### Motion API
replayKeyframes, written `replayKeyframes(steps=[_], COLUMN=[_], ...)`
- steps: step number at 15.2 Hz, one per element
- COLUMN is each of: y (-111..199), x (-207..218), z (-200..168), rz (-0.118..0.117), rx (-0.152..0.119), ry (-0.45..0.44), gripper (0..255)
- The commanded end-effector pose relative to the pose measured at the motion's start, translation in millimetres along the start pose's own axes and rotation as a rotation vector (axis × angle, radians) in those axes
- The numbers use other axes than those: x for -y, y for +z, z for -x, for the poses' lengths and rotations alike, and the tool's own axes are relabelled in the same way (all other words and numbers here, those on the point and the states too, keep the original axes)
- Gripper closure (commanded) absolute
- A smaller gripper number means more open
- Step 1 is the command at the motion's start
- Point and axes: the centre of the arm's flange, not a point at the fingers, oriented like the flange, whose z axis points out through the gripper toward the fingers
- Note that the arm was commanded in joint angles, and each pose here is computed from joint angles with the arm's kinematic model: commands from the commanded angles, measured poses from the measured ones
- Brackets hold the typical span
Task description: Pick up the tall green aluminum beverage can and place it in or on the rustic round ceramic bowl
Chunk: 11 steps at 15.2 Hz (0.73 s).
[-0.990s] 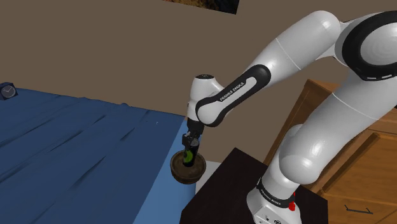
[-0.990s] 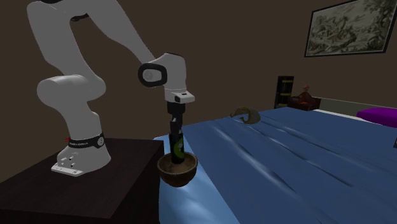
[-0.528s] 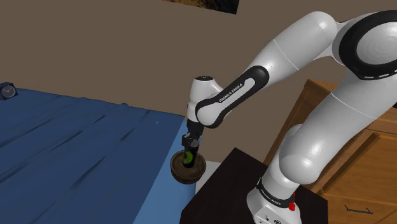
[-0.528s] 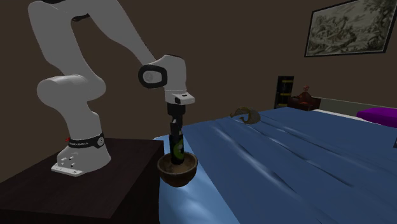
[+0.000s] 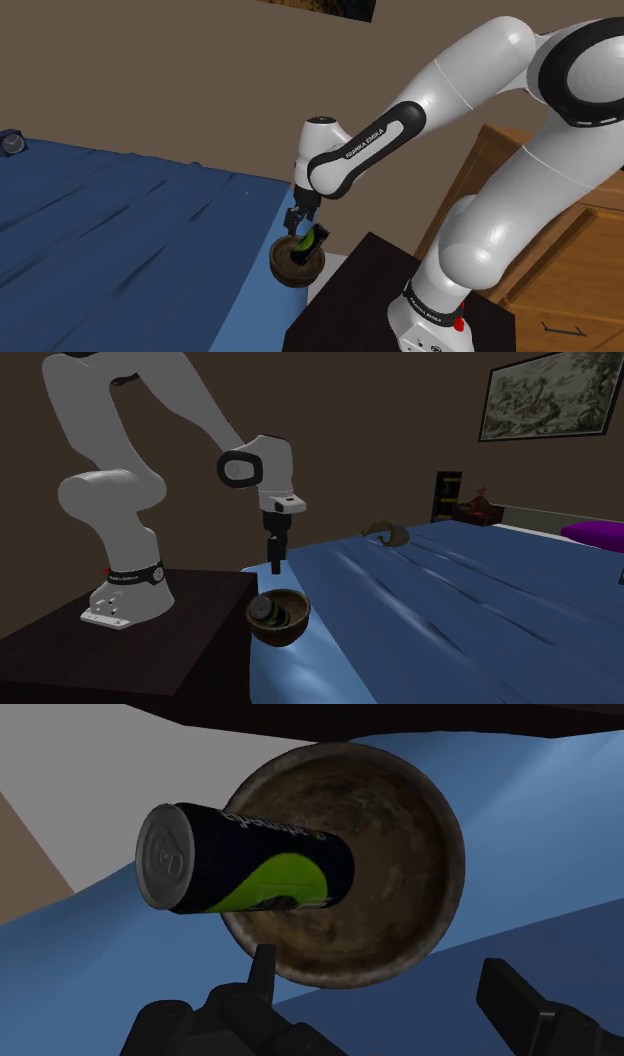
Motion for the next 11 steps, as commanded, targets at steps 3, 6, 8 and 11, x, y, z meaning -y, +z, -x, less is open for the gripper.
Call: replayKeyframes(steps=[3,6,8,11], y=[-43,-43,-43,-43], x=[0,0,0,0], z=[0,0,0,0], rz=[0.0,0.0,0.0,0.0], rx=[0.001,0.001,0.001,0.001], ry=[0.0,0.0,0.0,0.0], gripper=[0,0,0,0])
